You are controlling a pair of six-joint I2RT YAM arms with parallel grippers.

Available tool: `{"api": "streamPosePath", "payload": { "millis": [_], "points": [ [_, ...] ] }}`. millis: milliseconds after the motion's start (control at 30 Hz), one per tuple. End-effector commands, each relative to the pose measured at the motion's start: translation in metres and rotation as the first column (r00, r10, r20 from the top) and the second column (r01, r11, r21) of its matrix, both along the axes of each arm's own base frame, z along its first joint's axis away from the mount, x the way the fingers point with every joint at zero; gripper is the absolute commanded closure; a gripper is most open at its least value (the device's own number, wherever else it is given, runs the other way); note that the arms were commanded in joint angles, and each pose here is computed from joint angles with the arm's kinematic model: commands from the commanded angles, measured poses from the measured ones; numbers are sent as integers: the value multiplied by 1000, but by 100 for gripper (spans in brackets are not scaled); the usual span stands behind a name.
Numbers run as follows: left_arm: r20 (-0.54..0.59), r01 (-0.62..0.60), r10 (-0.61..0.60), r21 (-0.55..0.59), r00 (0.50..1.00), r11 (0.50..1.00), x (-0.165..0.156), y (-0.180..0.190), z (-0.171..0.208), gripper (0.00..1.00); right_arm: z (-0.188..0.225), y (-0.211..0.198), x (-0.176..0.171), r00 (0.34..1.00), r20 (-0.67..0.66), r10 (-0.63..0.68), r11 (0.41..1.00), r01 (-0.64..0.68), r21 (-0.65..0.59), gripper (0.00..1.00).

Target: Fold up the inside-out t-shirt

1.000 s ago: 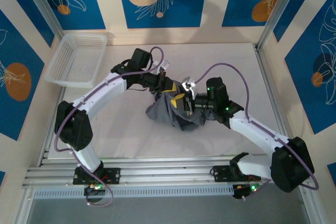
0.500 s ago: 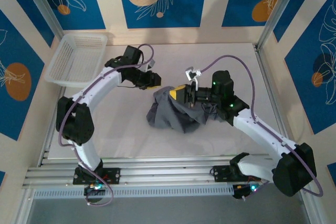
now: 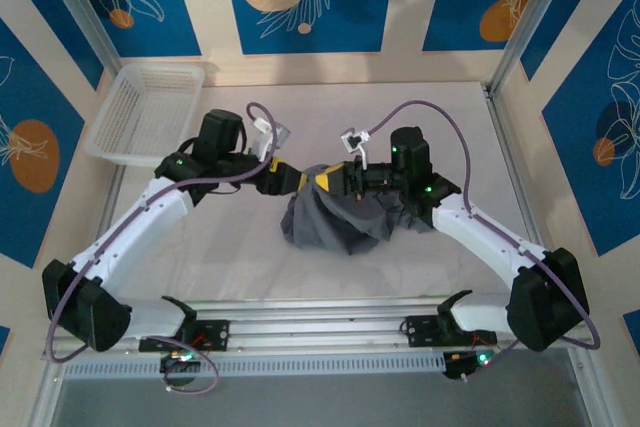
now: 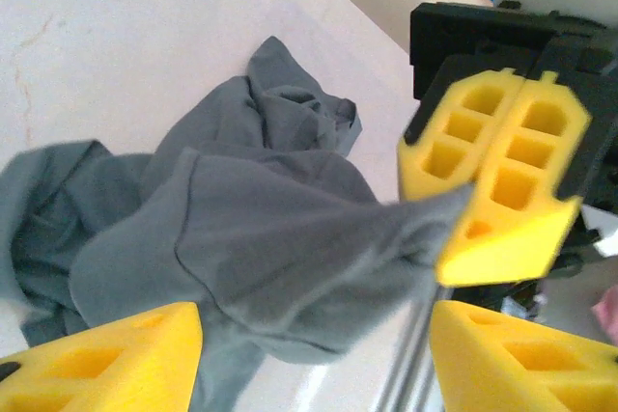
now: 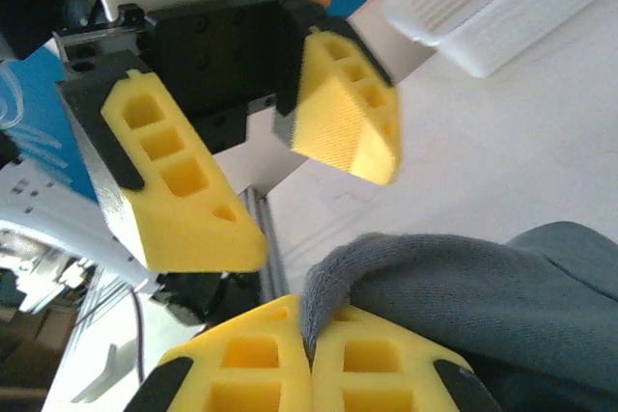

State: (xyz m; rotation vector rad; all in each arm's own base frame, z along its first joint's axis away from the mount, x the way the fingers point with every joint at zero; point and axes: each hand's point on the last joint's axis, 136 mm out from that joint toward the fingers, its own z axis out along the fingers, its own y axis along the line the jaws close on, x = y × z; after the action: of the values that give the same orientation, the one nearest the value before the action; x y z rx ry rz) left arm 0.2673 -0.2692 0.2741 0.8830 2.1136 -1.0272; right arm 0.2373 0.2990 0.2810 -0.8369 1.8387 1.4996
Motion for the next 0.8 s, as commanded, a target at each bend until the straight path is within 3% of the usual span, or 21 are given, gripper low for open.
{"api": "streamPosePath", "payload": {
  "millis": [0,133,200,300,367,433,567,767],
  "points": [
    [96,78,-85,75,992,994,10,-4,-11,40,21,5,-22,990,66,126,991,-128,36,100],
    [85,124,-128,53,988,991,15,-17,-9,48,21,8,-28,985,64,157,987,-159,27,100],
    [87,141,-143,33,986,989,16,-22,-5,61,21,8,-27,987,63,148,988,-150,25,99],
    [75,185,-184,-13,980,983,8,-28,0,92,15,6,-16,995,51,82,997,-82,4,98],
    [59,205,-203,-34,977,978,2,-29,1,98,10,3,-11,998,43,42,999,-42,-8,98],
    [35,232,-230,-42,972,972,-7,-28,-2,95,7,-1,-6,999,41,15,1000,-15,-15,98],
    [-51,287,-290,-62,956,956,-28,-24,-11,69,2,-7,-5,999,36,10,1000,-9,-16,97],
    [-104,331,-343,-117,934,936,-37,-29,-11,60,0,-9,-13,998,16,59,998,-59,-5,97]
  ]
}}
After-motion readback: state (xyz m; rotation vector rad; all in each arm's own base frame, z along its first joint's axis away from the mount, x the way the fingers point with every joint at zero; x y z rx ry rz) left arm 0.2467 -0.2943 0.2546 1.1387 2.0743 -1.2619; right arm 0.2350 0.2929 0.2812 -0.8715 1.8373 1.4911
